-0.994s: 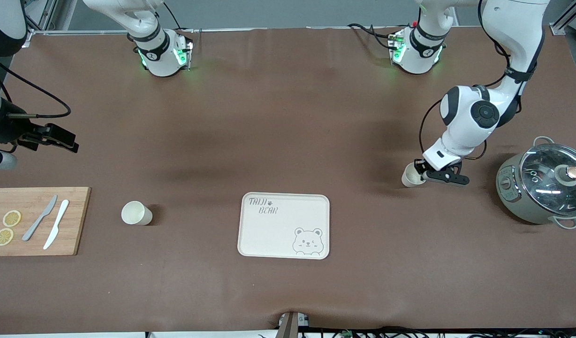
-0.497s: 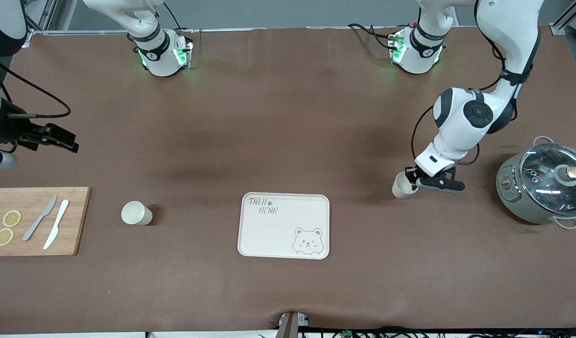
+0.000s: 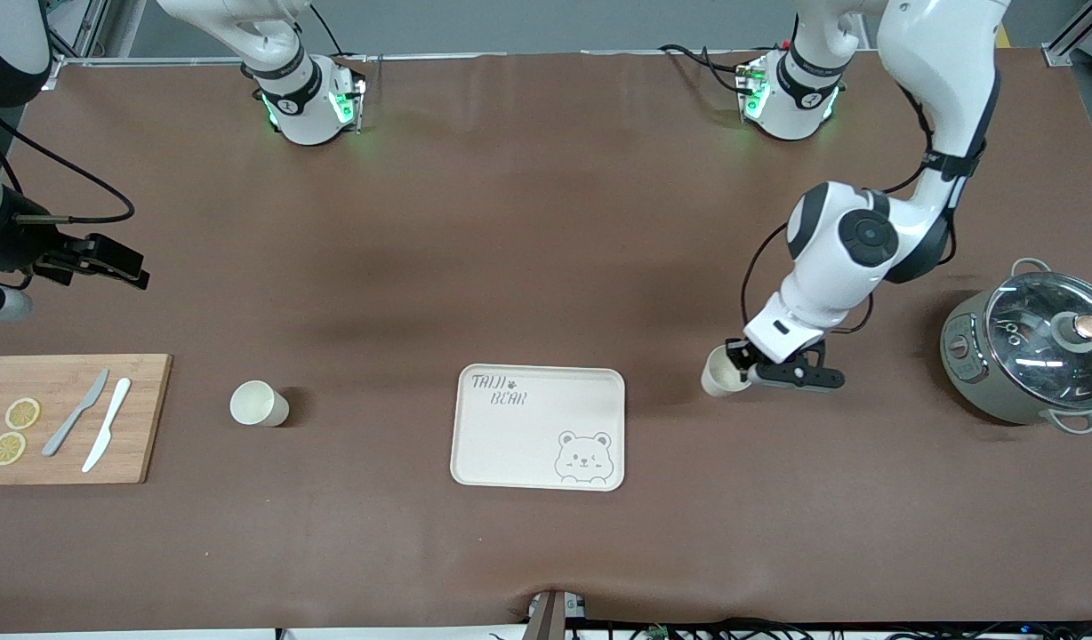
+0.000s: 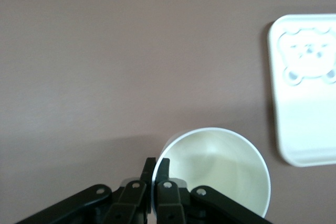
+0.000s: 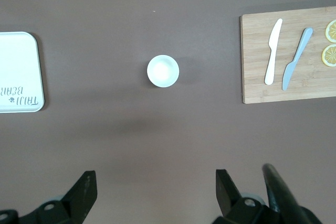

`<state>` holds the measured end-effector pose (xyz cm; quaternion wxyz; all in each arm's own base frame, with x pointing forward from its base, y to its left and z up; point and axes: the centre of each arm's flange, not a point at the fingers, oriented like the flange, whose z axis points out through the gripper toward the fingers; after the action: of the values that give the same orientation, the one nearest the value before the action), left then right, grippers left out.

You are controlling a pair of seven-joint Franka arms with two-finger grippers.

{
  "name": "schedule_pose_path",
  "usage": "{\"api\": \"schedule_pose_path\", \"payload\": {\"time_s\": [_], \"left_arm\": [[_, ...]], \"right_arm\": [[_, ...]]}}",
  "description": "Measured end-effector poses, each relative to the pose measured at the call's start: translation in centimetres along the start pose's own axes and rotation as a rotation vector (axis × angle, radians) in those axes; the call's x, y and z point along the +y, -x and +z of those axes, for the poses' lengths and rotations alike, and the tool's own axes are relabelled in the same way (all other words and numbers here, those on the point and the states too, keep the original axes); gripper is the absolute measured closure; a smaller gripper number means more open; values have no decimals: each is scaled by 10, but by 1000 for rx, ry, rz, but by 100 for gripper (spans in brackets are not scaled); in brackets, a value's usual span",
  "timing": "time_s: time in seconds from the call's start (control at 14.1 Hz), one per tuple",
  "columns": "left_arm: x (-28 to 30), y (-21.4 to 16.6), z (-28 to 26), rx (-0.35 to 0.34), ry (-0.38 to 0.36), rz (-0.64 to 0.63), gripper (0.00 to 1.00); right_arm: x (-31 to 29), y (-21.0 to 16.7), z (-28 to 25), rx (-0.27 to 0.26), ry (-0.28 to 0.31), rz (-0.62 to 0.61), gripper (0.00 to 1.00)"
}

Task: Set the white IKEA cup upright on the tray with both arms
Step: 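Carry the cup with the left gripper over the white tray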

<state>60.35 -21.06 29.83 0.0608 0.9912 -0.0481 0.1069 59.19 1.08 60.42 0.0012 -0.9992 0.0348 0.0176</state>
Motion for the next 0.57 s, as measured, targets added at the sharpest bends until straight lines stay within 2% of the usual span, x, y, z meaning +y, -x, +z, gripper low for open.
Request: {"api": "schedule_pose_path", "payload": {"time_s": [0.28, 0.57], "left_arm": [[40, -29, 17, -47, 16, -17, 95], [81, -50, 13, -88, 21, -27, 95]], "right_arm": [[0, 0, 0, 0, 0, 0, 0], [0, 0, 0, 0, 0, 0, 0]]}}
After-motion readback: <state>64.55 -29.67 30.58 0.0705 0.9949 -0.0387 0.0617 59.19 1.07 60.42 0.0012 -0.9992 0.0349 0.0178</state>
